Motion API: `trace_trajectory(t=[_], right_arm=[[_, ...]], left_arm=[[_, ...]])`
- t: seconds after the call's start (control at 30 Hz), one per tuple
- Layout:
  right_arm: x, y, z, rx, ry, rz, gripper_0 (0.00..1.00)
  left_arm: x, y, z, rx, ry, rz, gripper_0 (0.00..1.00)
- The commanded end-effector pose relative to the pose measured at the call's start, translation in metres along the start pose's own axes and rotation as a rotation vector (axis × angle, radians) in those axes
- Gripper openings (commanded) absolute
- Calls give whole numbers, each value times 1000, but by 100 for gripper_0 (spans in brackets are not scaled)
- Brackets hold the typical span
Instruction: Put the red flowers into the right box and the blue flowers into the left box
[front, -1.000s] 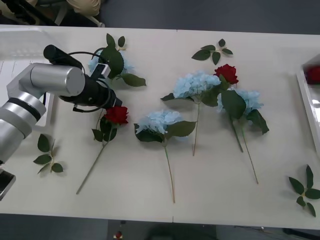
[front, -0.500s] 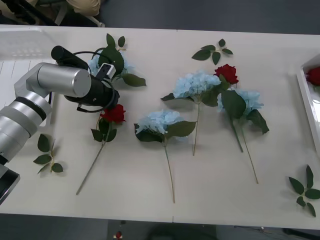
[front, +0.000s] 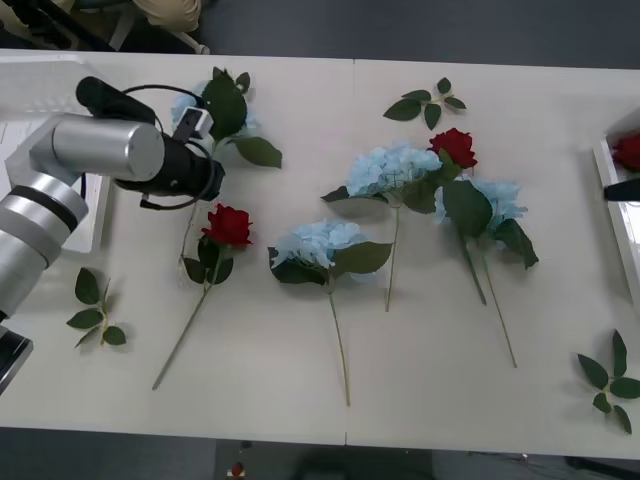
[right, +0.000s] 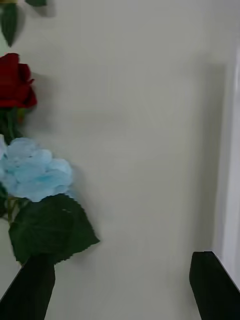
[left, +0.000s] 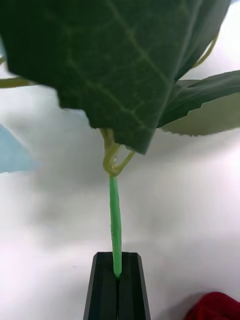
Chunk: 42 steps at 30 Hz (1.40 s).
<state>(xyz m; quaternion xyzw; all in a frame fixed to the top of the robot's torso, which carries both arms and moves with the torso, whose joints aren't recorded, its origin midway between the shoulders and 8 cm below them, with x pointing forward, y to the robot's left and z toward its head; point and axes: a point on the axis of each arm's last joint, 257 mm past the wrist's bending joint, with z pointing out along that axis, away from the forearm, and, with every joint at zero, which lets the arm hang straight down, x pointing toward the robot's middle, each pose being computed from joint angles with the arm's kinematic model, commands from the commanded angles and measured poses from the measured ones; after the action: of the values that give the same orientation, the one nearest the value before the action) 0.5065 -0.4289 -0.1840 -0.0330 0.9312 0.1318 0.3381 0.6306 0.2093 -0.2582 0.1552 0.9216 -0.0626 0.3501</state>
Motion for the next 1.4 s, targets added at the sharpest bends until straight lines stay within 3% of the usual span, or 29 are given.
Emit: trace_trajectory(t=[0.03, 0.23, 0.37, 0.6, 1.0, 1.27, 1.4], right_arm=[[0, 27, -14, -18, -14, 19, 80], [18, 80, -16, -87, -11, -5, 80], [35, 110, -18, -129, -3, -15, 79], [49, 153, -20, -198, 15, -69, 79], [79, 201, -5, -274, 65, -113, 79], [91, 207, 10, -258, 74, -134, 80], [96, 212, 16, -264, 77, -139, 79]], left_arm=[[-66, 27, -44, -46, -133, 69, 0], [-105, 40, -107, -76, -188, 146, 0], [-111, 71, -158, -141, -164, 191, 0], [-70, 151, -224, -293, 22, 225, 0], [8, 282, -245, -519, 284, 269, 0], [40, 319, -255, -599, 379, 263, 0], [58, 336, -256, -681, 462, 331, 0]])
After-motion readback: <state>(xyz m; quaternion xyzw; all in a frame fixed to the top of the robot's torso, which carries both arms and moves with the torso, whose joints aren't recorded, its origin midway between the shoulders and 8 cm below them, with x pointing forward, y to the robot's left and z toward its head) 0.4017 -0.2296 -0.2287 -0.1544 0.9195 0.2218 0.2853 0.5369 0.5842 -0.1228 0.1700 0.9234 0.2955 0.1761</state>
